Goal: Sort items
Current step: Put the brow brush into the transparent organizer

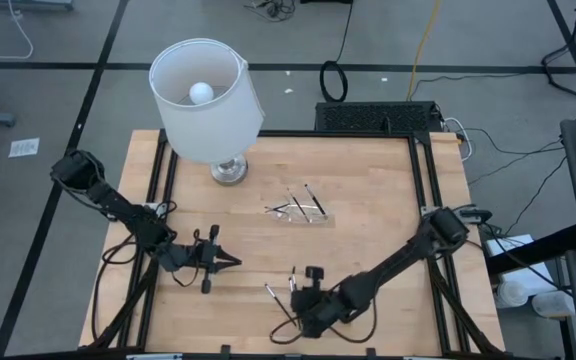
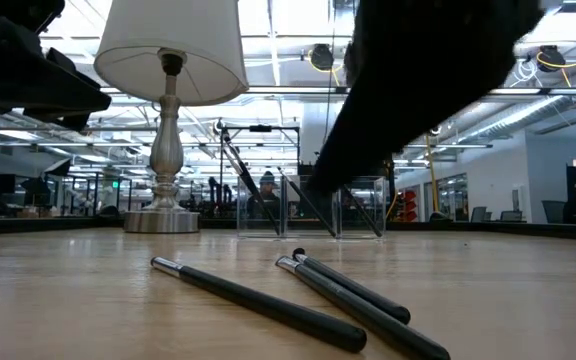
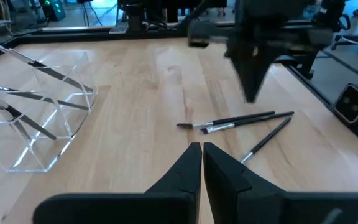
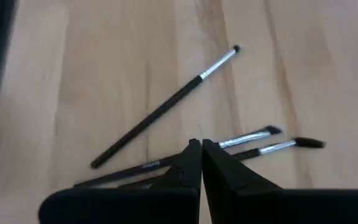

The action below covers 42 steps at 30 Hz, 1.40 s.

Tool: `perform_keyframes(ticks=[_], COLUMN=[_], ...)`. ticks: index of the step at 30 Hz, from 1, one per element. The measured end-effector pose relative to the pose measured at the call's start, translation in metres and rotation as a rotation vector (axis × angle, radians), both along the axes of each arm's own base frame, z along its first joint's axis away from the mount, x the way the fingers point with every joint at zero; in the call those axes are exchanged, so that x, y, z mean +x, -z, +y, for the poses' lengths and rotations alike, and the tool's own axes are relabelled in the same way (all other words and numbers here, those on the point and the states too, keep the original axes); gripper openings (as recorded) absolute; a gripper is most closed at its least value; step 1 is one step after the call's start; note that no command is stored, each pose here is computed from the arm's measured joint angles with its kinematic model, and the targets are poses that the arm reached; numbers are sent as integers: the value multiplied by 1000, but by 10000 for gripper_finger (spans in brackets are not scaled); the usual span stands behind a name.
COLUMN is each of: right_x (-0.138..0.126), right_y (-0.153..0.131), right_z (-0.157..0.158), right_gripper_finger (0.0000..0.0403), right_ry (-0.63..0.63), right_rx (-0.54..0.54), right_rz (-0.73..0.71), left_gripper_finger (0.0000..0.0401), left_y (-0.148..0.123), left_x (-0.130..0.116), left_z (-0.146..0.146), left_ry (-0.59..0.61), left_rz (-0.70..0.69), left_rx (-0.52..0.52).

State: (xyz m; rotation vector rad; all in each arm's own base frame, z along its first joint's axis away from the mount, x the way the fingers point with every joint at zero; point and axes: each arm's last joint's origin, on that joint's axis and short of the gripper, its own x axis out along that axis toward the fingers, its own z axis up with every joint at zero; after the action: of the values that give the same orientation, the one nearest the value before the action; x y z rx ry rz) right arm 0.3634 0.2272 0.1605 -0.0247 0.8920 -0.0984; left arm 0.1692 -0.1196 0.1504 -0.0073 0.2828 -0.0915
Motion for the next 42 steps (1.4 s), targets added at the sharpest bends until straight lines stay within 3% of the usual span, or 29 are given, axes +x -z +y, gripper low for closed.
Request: perform_keyframes(ticks=[14, 23, 34, 42], right_x=[7, 3, -5, -19], right_y=[18, 35, 41, 31], right_z=[1, -5, -10, -13], right_gripper_finger=[0, 0, 0, 0], right_ry=[4, 9, 55, 48], right_rx=[7, 85, 98, 60], right_rz=[-15, -25, 67, 163], left_gripper_finger=[26, 26, 26, 26], left_y=[1, 1, 1, 1], left_x=[0, 0, 0, 0], left_z=[0, 1, 1, 1], left_ry=[4, -3, -3, -4], left_rz=[5, 7, 6, 7], left_rx=[46, 31, 30, 29])
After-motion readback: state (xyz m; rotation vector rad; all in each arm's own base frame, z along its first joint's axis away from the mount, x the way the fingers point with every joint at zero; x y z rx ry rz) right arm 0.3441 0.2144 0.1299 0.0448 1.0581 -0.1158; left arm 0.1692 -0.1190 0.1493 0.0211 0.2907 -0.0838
